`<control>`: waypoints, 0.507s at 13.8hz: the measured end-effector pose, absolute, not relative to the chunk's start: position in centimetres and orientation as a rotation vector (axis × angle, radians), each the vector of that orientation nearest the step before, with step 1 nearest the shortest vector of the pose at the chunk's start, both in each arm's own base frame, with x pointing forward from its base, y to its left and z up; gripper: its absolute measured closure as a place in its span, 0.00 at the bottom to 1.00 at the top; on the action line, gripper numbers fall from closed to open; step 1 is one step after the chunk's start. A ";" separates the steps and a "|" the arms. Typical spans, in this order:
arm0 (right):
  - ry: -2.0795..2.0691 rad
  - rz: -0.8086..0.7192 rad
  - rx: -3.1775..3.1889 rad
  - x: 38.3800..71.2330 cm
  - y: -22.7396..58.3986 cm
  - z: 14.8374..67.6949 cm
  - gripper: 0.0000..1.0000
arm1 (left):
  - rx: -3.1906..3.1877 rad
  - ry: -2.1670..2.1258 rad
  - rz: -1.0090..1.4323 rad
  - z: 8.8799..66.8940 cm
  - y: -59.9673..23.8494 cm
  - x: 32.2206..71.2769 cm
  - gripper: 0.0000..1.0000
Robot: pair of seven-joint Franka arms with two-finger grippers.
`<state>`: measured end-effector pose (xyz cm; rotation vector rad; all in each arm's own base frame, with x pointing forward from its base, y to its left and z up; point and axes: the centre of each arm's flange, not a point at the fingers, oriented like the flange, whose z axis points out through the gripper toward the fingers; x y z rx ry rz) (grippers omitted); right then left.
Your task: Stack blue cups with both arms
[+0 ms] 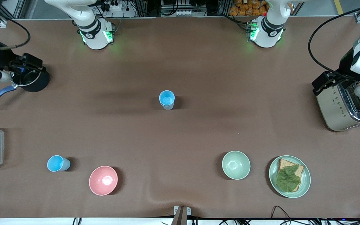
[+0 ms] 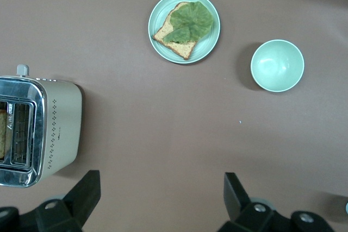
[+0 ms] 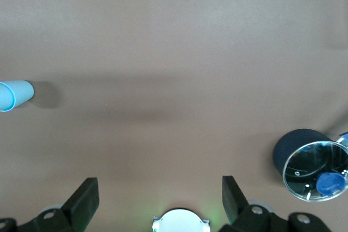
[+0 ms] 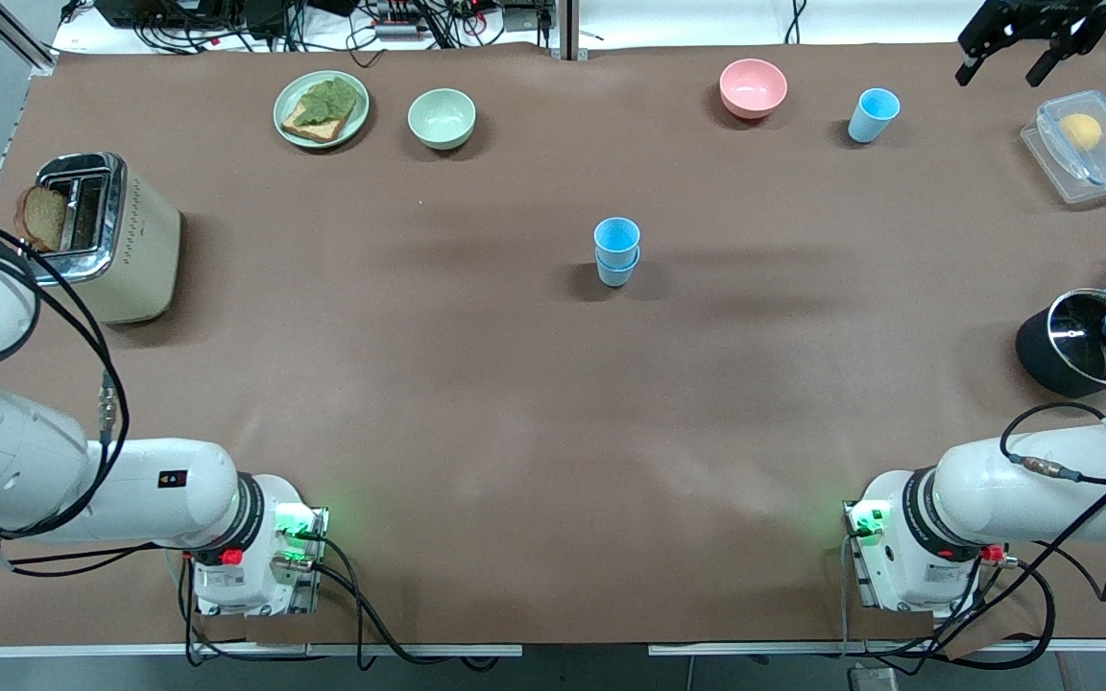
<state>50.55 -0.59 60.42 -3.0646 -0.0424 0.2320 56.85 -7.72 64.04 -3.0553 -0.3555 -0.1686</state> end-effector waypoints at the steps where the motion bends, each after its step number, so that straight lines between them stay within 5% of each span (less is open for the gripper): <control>1: -0.049 0.220 -3.067 50.5 -0.4 61.1 0.00 | -3.055 -0.359 -0.169 64.0 -7.8 56.8 0.00; 7: -0.063 0.197 -3.079 50.6 0.3 61.9 0.00 | -3.057 -0.349 -0.169 64.1 -8.2 56.8 0.00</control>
